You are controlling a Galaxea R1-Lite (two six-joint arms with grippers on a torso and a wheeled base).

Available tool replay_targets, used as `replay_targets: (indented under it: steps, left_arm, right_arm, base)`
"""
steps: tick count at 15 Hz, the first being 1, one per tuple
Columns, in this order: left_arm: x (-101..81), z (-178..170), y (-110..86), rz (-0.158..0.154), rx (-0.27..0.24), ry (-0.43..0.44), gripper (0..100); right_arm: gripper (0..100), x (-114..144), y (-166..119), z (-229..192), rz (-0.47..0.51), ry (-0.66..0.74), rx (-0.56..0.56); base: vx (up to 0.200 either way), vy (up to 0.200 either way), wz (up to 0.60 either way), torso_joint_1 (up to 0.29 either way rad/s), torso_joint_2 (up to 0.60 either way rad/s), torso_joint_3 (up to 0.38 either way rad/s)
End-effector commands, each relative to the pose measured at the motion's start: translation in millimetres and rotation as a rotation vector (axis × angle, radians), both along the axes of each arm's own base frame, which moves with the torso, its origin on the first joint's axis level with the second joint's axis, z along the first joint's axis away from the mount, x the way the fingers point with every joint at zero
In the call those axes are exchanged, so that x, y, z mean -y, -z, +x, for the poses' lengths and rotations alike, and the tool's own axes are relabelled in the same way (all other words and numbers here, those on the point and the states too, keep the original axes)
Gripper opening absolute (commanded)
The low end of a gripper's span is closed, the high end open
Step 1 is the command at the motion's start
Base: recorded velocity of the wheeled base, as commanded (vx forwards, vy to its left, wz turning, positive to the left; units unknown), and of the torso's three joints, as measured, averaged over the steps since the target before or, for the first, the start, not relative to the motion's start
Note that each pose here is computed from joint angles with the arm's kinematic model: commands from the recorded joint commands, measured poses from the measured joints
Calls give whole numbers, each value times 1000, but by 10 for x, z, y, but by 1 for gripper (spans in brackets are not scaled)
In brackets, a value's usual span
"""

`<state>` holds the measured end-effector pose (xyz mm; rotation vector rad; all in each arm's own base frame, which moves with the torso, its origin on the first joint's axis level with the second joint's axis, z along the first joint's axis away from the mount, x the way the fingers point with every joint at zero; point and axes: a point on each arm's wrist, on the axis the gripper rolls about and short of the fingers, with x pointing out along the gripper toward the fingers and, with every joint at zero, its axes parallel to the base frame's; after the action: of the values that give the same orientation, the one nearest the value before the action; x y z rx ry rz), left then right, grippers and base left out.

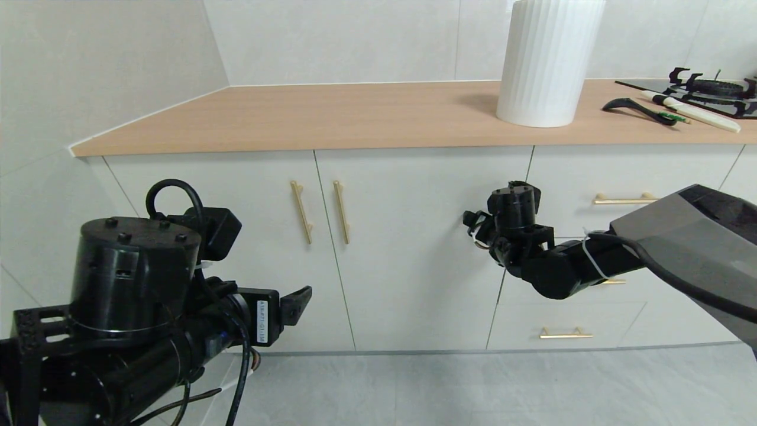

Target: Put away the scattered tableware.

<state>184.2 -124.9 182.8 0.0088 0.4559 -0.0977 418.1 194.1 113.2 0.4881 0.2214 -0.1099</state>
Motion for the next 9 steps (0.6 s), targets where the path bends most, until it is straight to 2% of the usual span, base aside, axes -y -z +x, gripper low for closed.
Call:
replay_targets:
  steps: [1,4,5,7,8,9]
  left_arm:
    - [2,2,3,0,-1,-1,100]
    - [2,2,3,0,-1,-1,100]
    - [0,-1,-1,0,0,-1,100]
    - [0,-1,-1,0,0,-1,100]
    - [-36,13,-20,-9,8,-19,100]
    - [-102,20,-51,-18,20,-45,100]
  right_arm:
    - [100,11,1,3,-1,7,0]
    - [100,22,-126,-82,-1,1,0]
    - [100,27,-262,-215,3,-13,11]
    - [100,24,-305,-252,6,-18,16]
    - [100,202,-675,-645,18,-21,56]
    - [100,352,-875,-907,18,-21,83]
  base:
    - [0,0,0,0,0,0]
    - [0,0,0,0,0,0]
    - [0,0,0,0,0,0]
    - [0,0,0,0,0,0]
    - [0,0,0,0,0,0]
    - [0,0,0,0,0,0]
